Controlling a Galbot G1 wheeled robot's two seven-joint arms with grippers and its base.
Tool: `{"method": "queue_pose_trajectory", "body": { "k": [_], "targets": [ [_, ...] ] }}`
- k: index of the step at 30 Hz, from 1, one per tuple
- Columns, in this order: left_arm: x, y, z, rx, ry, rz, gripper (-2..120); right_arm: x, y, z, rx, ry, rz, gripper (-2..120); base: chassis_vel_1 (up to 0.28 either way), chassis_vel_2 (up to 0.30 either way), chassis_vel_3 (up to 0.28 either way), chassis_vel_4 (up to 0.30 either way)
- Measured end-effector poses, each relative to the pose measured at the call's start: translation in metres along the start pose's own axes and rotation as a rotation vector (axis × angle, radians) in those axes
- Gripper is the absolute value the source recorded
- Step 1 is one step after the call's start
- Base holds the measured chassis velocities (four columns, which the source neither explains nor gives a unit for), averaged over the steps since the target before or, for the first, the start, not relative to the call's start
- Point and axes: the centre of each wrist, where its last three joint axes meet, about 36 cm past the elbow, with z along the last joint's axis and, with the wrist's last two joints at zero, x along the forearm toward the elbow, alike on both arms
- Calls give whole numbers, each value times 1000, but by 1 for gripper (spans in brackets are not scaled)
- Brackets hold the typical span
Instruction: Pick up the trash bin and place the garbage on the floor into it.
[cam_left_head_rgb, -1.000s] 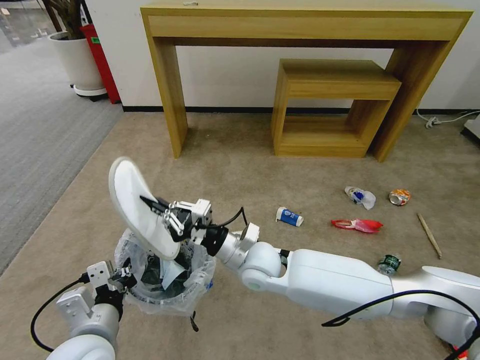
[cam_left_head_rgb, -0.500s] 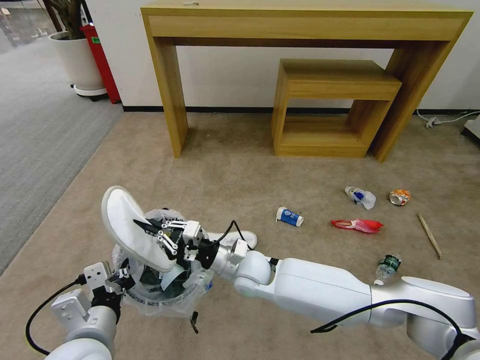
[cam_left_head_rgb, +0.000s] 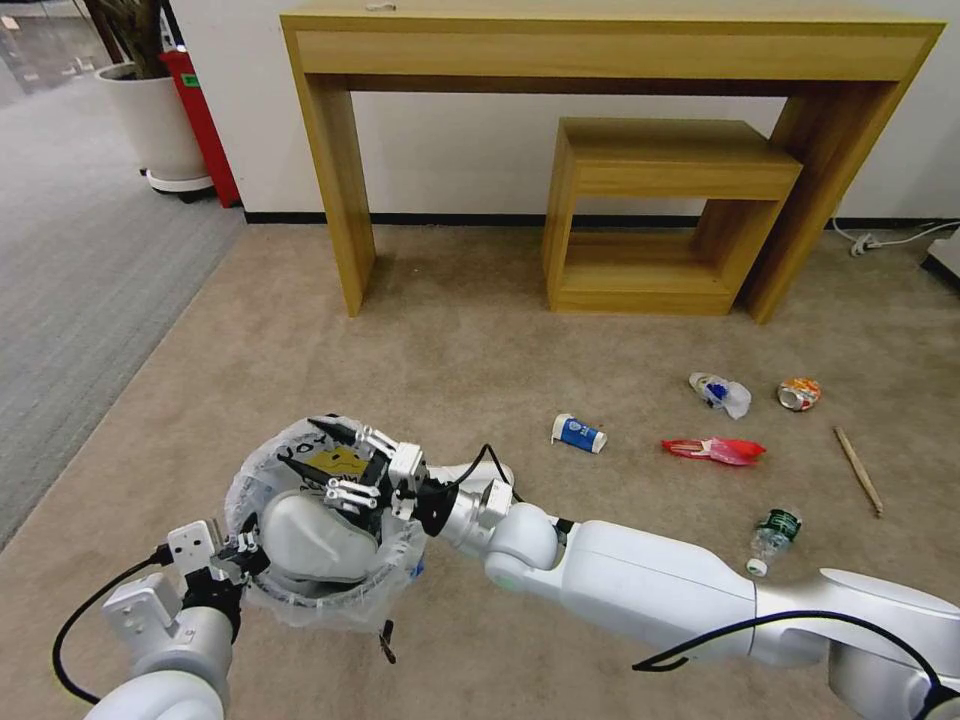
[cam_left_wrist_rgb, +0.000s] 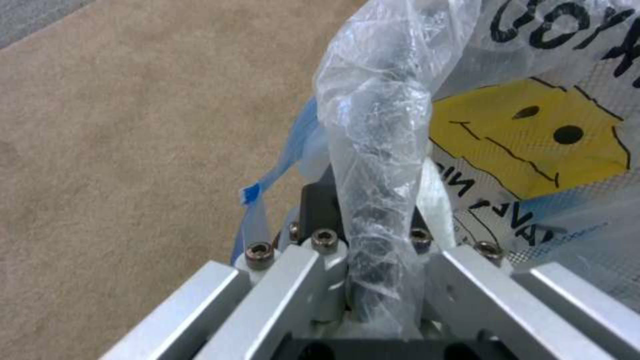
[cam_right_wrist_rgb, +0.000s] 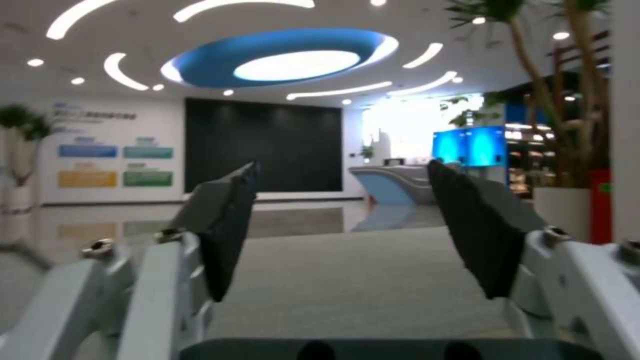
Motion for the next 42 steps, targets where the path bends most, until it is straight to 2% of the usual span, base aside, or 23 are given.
{"method": "queue_pose_trajectory", "body": {
  "k": [2, 6, 8, 10, 13, 14, 17, 21, 33, 42],
  "targets": [
    [-2, 1, 1, -2, 1, -2, 1, -1, -4, -12, -14, -4, 84, 84, 0, 0, 0, 0],
    [-3, 2, 1, -5, 2, -4, 1, 2, -9, -22, -26, 1, 172, 92, 0, 0, 0, 0],
    [-4, 3, 0, -10, 0, -8, 1, 9, -17, -39, -48, 18, 304, 99, 0, 0, 0, 0],
    [-4, 4, 0, -12, -1, -8, 1, 12, -19, -46, -59, 25, 348, 100, 0, 0, 0, 0],
    [-7, 6, -1, -16, -4, -11, 1, 29, -41, -66, -38, 34, 510, 100, 0, 0, 0, 0],
    [-7, 6, -1, -16, -4, -11, 1, 29, -41, -66, -38, 34, 510, 100, 0, 0, 0, 0],
    [-9, 7, -1, -16, -3, -12, 1, 54, -60, -83, 7, 78, 662, 100, 0, 0, 0, 0],
    [-12, 8, -3, -18, -6, -13, 1, 80, -72, -93, 51, 100, 753, 100, 0, 0, 0, 0],
    [-14, 11, -3, -24, -1, -16, 1, 141, -90, -115, 210, 51, 786, 100, 0, 0, 0, 0],
    [-18, 17, -7, -26, -7, -34, 1, 163, -92, -114, 241, 85, 782, 100, 0, 0, 0, 0]
  ]
}}
